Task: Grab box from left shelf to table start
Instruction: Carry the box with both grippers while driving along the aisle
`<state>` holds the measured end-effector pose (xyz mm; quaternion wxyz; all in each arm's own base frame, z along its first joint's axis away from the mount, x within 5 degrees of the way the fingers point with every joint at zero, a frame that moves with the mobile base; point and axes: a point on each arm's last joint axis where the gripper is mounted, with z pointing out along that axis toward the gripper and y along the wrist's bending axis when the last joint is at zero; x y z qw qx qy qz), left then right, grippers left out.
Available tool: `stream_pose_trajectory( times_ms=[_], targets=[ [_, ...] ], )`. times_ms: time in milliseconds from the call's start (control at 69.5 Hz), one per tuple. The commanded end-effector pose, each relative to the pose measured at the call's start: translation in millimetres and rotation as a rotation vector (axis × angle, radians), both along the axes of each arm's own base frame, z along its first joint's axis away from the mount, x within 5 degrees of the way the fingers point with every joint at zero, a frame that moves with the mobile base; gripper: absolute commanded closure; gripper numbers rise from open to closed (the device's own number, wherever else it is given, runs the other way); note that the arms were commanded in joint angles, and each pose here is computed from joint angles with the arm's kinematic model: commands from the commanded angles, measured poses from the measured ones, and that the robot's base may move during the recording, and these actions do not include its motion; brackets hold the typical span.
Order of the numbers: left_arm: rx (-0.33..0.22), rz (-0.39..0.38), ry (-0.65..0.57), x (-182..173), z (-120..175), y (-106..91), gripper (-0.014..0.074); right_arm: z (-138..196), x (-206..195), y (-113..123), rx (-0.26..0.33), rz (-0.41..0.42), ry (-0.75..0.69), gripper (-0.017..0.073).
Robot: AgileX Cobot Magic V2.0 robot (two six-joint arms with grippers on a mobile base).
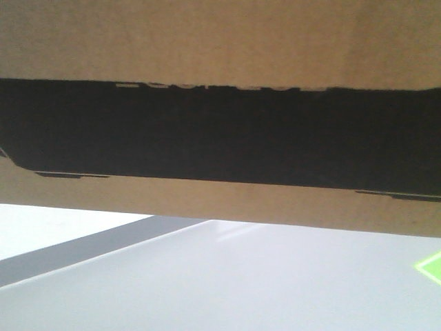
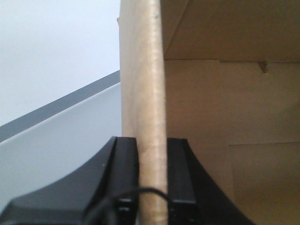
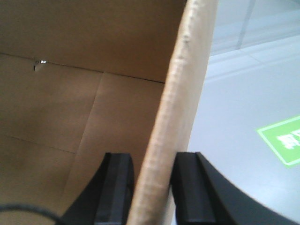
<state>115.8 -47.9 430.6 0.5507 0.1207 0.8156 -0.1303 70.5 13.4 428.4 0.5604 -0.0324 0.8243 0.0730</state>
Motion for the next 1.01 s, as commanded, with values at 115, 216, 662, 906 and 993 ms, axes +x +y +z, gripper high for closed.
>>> stream_pose_trajectory(
  times_ms=[115,216,662,906,993],
  targets=[
    [-0.169,-0.054,-0.179,-6.0,29.6,-5.1,0.069,20.3,0.4,2.8,0.036,0.025,-0.147,0.0502],
    [-0.169,-0.054,-0.179,-6.0,29.6,-5.1,0.069,20.2,0.4,2.8,0.036,0.025,-0.146,0.0502],
    [-0.17,-0.054,-0.181,-6.0,29.8,-5.1,0.069,20.1,0.4,2.8,0.036,0.025,-0.145,0.0502],
    [-0.17,-0.054,-0.181,-6.0,29.8,-5.1,0.069,20.0,0.4,2.8,0.036,0.025,-0.144,0.0502],
    [-0.17,-0.054,-0.181,-6.0,29.8,-5.1,0.069,19.9,0.3,2.8,0.035,0.025,-0.143,0.0502]
  ],
)
